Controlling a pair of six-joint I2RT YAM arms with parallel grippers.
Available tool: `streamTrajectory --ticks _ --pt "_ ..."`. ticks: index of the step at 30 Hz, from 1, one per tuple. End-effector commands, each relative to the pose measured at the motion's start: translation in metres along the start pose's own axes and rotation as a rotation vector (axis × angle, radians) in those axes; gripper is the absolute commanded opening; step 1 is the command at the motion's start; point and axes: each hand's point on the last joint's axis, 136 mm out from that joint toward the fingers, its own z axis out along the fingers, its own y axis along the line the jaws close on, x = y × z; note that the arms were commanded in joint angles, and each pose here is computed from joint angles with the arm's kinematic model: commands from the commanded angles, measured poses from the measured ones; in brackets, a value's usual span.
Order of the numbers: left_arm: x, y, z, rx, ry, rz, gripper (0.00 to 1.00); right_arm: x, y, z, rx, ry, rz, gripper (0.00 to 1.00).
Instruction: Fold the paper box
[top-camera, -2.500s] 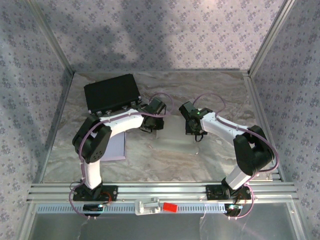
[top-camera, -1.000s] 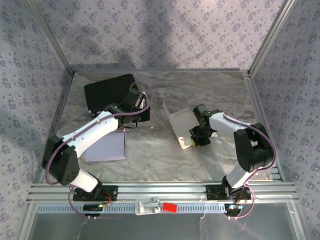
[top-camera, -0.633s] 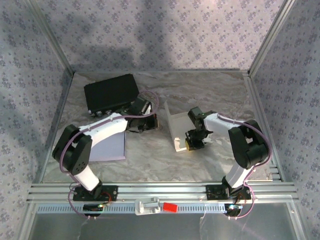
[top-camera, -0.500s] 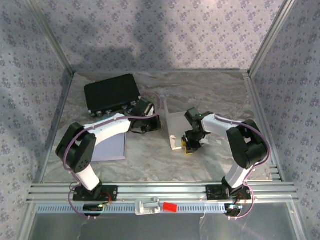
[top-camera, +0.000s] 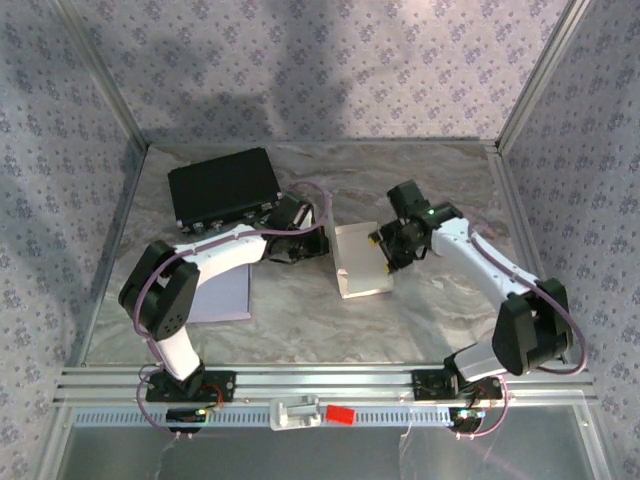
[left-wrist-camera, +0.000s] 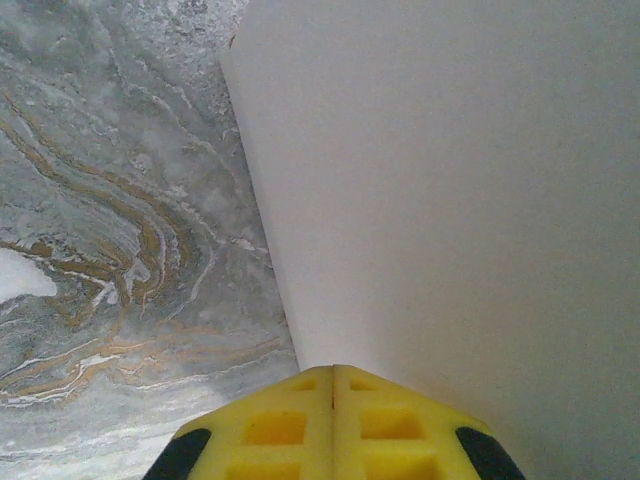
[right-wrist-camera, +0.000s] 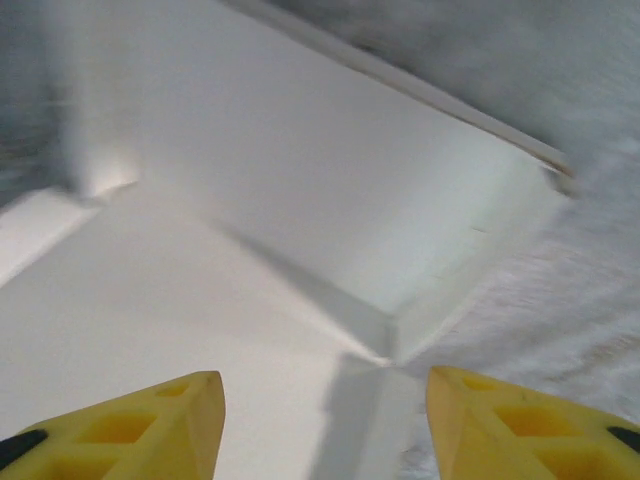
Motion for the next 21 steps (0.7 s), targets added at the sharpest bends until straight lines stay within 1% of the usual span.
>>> streamTrajectory --ticks 1,3,4,7,9,11,14,17,21 --pt "-0.012 -0.021 -0.003 0.055 -0.032 0.01 0.01 0.005 0.058 -0.04 -0.21 -0.083 -0.54 0.54" --pt "-0.013 -0.023 -0.004 0.06 -0.033 0.01 0.01 0.032 0.083 -0.055 -0.323 -0.036 -0.747 0.57" --pt "-0.014 -0.023 -0.004 0.062 -0.033 0.01 0.01 0.041 0.087 -0.057 -0.336 -0.007 -0.804 0.58" --pt "-0.015 -0.025 -0.004 0.066 -0.037 0.013 0.02 0.063 0.089 -0.049 -0.32 0.125 -0.95 0.56" --pt "-0.017 -0.027 -0.004 0.067 -0.039 0.014 0.02 0.072 0.09 -0.041 -0.302 0.186 -1.006 0.55" --pt "-0.018 -0.027 -0.003 0.065 -0.038 0.014 0.02 0.076 0.092 -0.033 -0.292 0.221 -1.026 0.52" --pt "-0.019 -0.027 -0.003 0.064 -0.038 0.014 0.02 0.077 0.096 -0.023 -0.281 0.242 -1.027 0.47" --pt "-0.019 -0.026 -0.004 0.064 -0.038 0.01 0.02 0.076 0.094 -0.012 -0.244 0.261 -1.017 0.45" --pt "-0.019 -0.026 -0.006 0.063 -0.039 0.013 0.02 0.073 0.093 0.0 -0.205 0.251 -1.007 0.43"
